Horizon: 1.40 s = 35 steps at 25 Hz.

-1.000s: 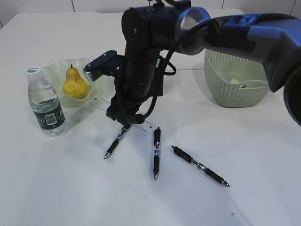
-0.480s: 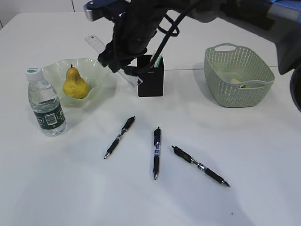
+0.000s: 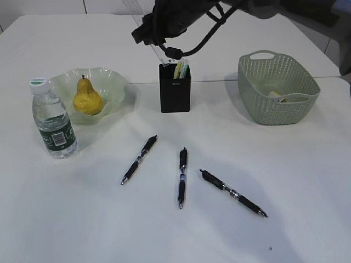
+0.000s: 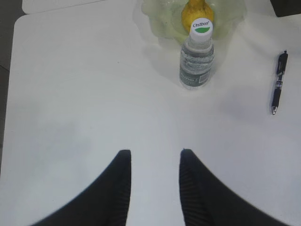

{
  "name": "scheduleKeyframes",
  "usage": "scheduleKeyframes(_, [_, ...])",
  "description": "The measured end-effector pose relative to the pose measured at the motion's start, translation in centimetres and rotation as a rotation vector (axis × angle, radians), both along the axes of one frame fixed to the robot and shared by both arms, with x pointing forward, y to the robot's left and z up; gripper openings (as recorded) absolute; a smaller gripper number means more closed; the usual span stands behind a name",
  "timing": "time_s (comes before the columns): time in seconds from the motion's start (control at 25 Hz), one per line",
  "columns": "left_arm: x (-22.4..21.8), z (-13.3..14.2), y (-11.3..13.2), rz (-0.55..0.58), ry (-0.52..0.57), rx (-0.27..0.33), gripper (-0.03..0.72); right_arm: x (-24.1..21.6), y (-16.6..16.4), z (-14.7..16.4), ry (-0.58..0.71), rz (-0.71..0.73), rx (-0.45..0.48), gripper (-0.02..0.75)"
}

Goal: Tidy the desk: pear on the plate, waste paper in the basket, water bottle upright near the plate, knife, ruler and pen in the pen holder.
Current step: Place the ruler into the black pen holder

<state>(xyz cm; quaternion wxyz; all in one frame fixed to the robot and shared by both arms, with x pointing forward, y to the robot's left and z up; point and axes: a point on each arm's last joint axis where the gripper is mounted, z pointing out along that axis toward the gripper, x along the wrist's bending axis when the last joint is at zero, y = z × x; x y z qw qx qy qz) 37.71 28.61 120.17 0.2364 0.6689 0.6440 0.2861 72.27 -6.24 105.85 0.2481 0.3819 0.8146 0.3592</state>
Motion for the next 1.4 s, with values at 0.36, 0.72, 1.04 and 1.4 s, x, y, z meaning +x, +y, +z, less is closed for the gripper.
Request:
scheduleKeyframes(0.36, [0.3,0.1,-0.1,-0.005,-0.021,-0.002,0.240,1.6,-1.3,-0.2,-0.145,-0.041,0.032,0.302])
scheduleKeyframes(0.72, [1.9,-0.4,-0.5,-0.010,-0.002,0.009,0.240,3.3,-4.1,-3.0,-0.261,-0.123,0.084,0.302])
scheduleKeyframes(1.04, [2.3,-0.6,-0.3,0.002,0.004,0.043,0.240,3.2,-4.4,-6.1,-0.361,-0.166,0.154,0.302])
scheduleKeyframes(1.4, [2.4,-0.6,-0.3,0.003,0.006,0.047,0.240,3.0,-4.1,-6.2,-0.403,-0.216,0.282,0.302])
